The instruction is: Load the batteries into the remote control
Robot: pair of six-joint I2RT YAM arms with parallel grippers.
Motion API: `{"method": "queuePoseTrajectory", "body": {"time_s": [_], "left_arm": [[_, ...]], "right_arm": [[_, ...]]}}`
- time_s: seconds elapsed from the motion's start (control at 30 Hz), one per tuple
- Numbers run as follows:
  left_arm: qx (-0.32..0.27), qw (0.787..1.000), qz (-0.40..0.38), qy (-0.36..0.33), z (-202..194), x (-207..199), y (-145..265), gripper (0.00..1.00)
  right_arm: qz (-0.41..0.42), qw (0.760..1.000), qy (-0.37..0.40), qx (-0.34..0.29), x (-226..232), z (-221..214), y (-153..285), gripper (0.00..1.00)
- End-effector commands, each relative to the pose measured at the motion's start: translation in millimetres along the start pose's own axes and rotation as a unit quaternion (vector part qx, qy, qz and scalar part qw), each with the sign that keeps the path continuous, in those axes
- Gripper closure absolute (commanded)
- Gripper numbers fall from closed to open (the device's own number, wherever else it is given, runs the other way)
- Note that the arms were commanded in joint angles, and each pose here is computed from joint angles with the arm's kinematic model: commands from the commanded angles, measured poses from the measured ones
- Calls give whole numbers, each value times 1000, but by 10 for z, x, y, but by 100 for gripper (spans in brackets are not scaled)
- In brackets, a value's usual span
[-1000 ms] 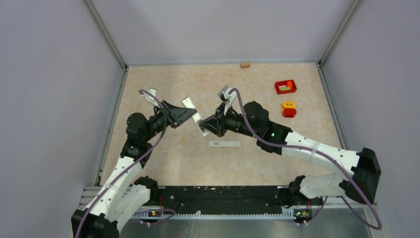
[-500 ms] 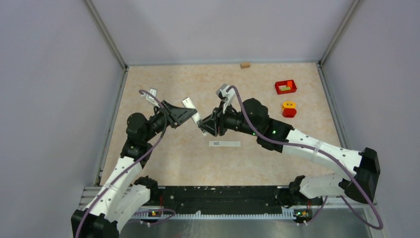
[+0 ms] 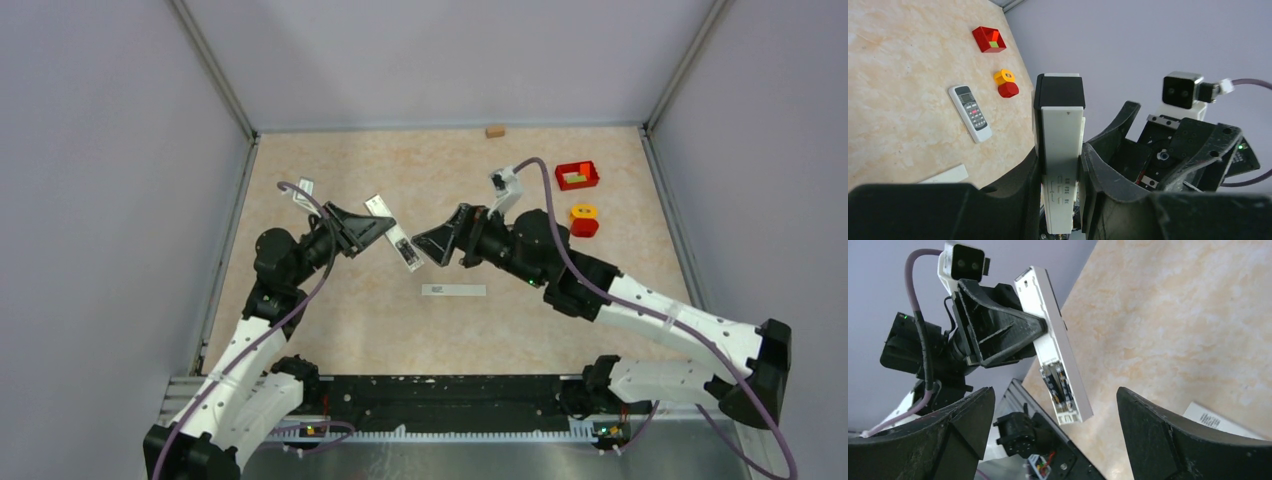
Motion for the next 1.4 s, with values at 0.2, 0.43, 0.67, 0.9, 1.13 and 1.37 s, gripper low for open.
{"method": "queuePoseTrajectory", "body": {"time_s": [0.2,0.43,0.67,0.9,1.13,1.37], "left_arm": [[-35,997,-54,-36,133,-292,-10,100],[-32,997,-59,-33,126,-281,-21,100],[-32,997,-57,-40,126,-297,-9,100],[-28,997,-57,-40,113,-290,-4,100],[-26,997,-58,-47,98,-299,20,100],[-24,997,-59,-52,89,-304,32,100]], "right_arm": [[77,958,-270,-63,96,-121,-30,10],[122,940,-314,-56,206,-128,-200,6],[126,936,-325,-50,231,-145,-323,5],[151,935,-316,-50,292,-135,-387,18],[156,929,-332,-56,266,-127,-401,27],[156,927,-337,-56,229,-115,-409,30]]}}
Point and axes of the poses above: each gripper's point midway between its finger pads, its own y axis back along the fingers, its own x axis along the line the jaws close on, z = x × y, the point moved 6 cm from there along y, back along the fingers, and after that the axes turned 9 degrees about y, right-handed, at the moved point
